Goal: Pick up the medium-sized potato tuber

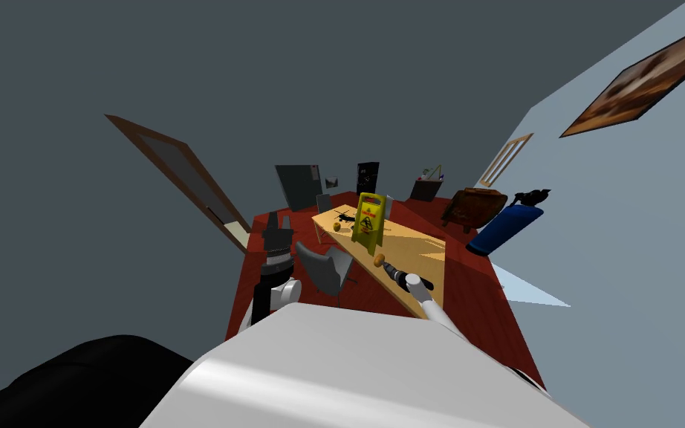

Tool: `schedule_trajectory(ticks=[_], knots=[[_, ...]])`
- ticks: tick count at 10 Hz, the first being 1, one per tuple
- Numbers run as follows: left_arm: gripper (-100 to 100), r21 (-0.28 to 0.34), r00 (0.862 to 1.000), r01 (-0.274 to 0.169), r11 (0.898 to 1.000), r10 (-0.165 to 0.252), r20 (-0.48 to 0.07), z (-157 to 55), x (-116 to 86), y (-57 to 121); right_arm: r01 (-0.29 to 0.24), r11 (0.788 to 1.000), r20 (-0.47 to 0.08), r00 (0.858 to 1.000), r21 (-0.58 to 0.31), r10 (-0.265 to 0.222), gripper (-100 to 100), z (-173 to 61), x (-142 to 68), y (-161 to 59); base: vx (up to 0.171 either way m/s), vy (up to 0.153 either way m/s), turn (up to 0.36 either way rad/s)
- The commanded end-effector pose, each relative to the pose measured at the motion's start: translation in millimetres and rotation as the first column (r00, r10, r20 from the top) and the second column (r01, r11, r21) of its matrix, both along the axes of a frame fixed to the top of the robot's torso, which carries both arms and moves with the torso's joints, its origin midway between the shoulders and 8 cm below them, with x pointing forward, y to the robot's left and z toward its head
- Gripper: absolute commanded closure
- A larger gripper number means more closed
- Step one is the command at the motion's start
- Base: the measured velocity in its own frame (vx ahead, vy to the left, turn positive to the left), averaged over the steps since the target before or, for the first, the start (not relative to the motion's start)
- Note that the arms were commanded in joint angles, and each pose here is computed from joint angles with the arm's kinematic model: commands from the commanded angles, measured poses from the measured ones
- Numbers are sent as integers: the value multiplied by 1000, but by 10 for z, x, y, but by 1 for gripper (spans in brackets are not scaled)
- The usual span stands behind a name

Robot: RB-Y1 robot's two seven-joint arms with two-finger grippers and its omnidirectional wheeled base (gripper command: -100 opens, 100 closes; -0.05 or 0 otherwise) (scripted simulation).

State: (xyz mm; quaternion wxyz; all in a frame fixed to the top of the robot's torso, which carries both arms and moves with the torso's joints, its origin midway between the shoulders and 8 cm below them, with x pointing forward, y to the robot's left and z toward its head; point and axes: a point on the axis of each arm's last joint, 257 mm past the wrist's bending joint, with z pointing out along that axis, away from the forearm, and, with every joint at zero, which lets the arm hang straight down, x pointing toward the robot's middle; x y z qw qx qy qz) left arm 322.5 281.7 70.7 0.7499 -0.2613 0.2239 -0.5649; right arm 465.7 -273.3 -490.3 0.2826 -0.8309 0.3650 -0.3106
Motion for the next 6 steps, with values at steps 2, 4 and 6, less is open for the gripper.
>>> schedule_trajectory(ticks=[2,4,6], knots=[[0,0,1000,0,1000,0,0,0,0,0,0,1000,0,1000,0,0,-100,0,0,0,-1,2,-6],[0,0,1000,0,1000,0,0,0,0,0,21,998,50,999,-56,-18,-100,210,202,-279,-35,17,-100],[0,0,1000,0,1000,0,0,0,0,0,40,994,92,995,-99,-31,-100,395,356,-498,-50,19,-79]])
